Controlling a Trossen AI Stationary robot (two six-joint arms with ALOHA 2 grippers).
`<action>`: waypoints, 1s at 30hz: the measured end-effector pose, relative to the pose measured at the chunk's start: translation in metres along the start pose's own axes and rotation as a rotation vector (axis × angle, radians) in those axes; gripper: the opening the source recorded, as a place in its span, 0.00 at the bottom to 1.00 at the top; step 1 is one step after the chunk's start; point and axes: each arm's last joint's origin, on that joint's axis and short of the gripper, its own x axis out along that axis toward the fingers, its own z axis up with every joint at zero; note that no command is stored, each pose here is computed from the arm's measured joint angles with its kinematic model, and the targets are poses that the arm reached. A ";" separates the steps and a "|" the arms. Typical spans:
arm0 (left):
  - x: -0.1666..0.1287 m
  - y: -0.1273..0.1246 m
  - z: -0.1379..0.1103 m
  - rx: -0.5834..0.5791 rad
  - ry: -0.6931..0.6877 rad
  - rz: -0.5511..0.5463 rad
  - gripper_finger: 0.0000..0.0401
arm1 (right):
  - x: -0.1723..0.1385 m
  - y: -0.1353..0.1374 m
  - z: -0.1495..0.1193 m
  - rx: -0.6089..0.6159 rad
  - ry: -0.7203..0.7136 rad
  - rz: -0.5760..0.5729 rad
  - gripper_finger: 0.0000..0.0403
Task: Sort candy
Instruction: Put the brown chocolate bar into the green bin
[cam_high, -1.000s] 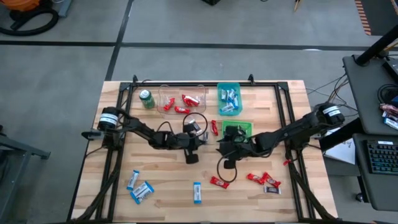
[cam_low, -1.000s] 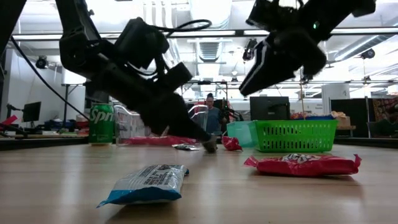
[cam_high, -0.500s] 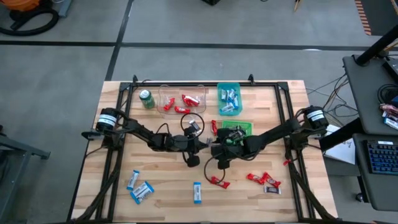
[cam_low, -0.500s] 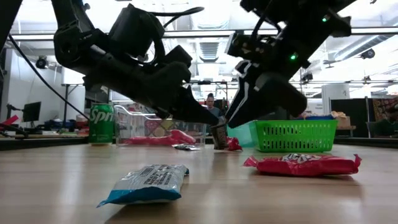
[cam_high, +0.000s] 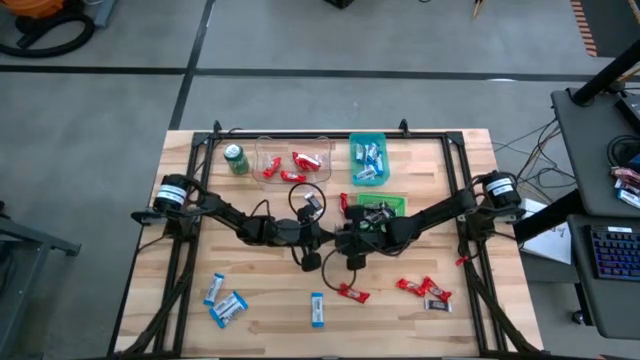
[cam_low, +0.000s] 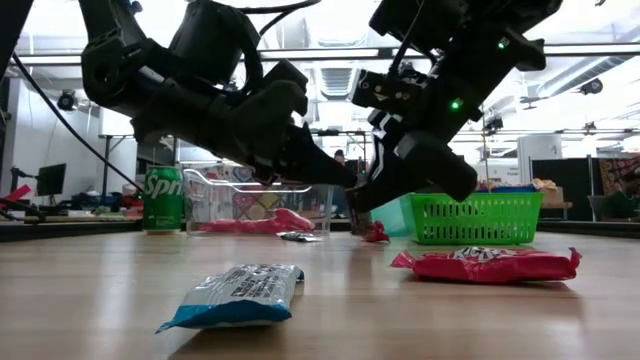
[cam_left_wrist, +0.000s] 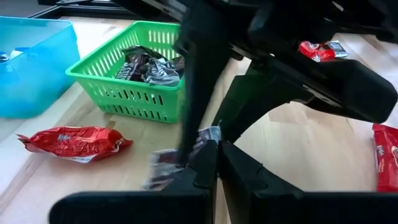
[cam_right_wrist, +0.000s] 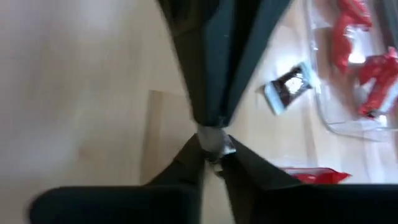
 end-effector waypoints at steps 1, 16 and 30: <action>0.000 0.000 0.000 0.000 -0.001 0.000 0.00 | 0.000 0.000 0.000 0.000 -0.001 0.014 0.06; -0.003 -0.003 0.006 -0.003 -0.019 -0.010 0.01 | -0.007 -0.002 0.004 0.066 -0.026 0.060 0.03; -0.025 -0.004 0.039 0.113 -0.073 -0.017 0.29 | -0.048 -0.021 0.012 0.258 -0.053 0.114 0.03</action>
